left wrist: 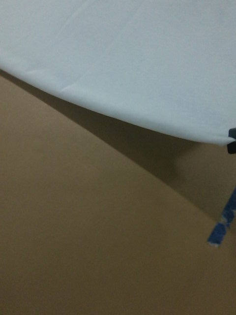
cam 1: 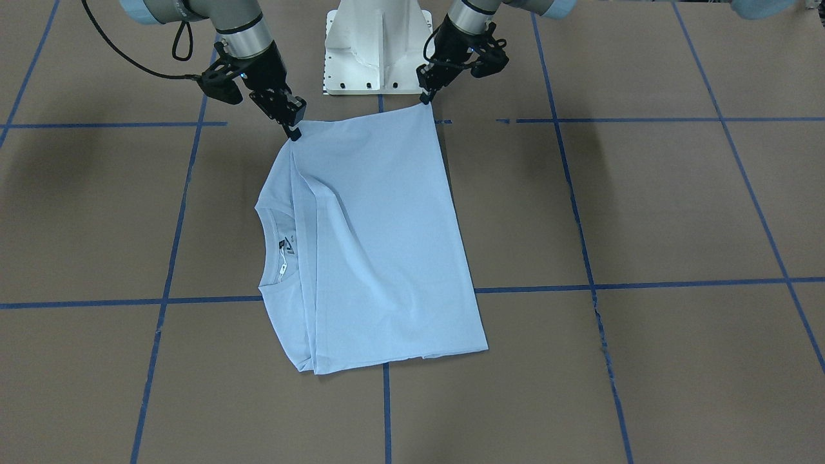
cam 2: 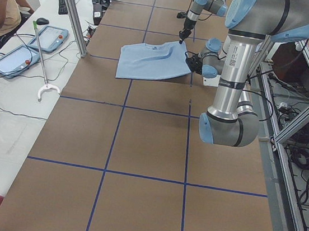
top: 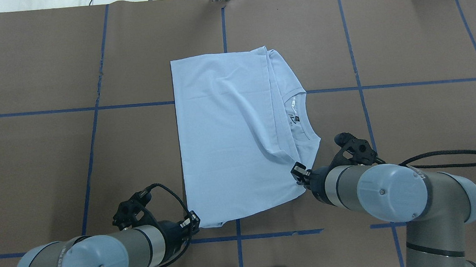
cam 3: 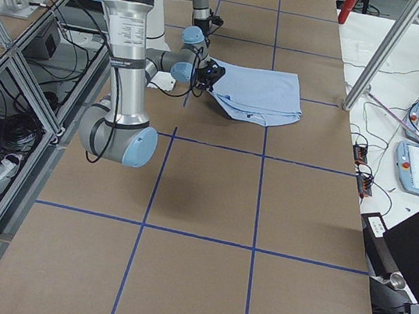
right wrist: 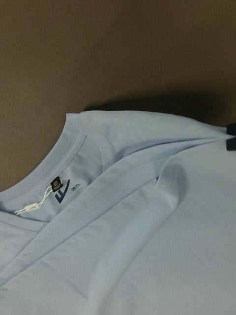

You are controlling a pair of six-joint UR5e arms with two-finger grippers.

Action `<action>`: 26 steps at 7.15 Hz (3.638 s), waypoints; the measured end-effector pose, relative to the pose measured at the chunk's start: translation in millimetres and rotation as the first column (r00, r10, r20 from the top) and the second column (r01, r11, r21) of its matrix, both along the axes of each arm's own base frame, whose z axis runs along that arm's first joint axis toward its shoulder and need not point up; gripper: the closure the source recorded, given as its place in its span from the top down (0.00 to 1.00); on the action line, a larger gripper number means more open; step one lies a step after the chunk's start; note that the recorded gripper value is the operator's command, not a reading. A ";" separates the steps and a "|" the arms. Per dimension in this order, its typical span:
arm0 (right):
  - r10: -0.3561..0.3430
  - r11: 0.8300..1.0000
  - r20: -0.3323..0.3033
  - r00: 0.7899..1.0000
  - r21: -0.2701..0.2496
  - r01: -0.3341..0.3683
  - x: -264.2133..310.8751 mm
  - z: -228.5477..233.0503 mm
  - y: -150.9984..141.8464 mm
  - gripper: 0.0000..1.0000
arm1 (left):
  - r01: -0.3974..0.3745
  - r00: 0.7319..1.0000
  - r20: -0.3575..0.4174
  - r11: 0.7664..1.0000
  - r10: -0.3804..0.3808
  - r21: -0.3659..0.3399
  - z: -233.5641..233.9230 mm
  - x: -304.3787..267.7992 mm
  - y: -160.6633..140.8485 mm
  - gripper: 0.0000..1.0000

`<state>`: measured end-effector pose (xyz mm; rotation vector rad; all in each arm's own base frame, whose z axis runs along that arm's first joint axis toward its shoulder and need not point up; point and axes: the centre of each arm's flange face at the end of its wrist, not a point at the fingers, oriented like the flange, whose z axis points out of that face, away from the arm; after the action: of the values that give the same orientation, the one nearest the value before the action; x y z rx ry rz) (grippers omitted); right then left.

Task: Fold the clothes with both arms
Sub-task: 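Grasp the near edge of the shirt with both grippers, then lift the near edge with both grippers and fold it away from the robot, then release the shirt and raise both grippers away from it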

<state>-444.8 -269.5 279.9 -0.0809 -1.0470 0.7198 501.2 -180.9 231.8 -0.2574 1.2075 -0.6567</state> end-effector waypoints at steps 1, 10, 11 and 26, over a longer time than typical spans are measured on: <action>0.007 1.000 0.031 1.000 -0.017 -0.006 15.2 -12.4 5.4 0.00 | -0.011 0.999 -0.048 1.000 0.010 -0.018 -26.5 -23.3 11.0 0.00; 0.207 0.978 -0.022 0.978 -0.035 -0.207 0.0 -67.8 -211.8 0.00 | 0.242 0.962 0.064 0.938 -0.265 0.247 -39.3 -70.7 -182.7 0.00; 0.209 0.977 -0.020 0.978 -0.034 -0.210 -17.2 -70.3 -227.9 0.00 | 0.258 0.953 0.081 0.926 -0.290 0.276 -25.2 -67.0 -208.6 0.00; 0.007 0.987 -0.130 0.991 0.158 0.014 24.7 -26.9 -443.9 1.00 | 0.145 0.931 0.204 0.821 -0.301 0.552 90.8 -100.7 -412.8 1.00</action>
<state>-420.1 -713.4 253.0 0.1003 -0.9748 0.6280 400.5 -593.7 322.6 0.4445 1.0995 -0.5148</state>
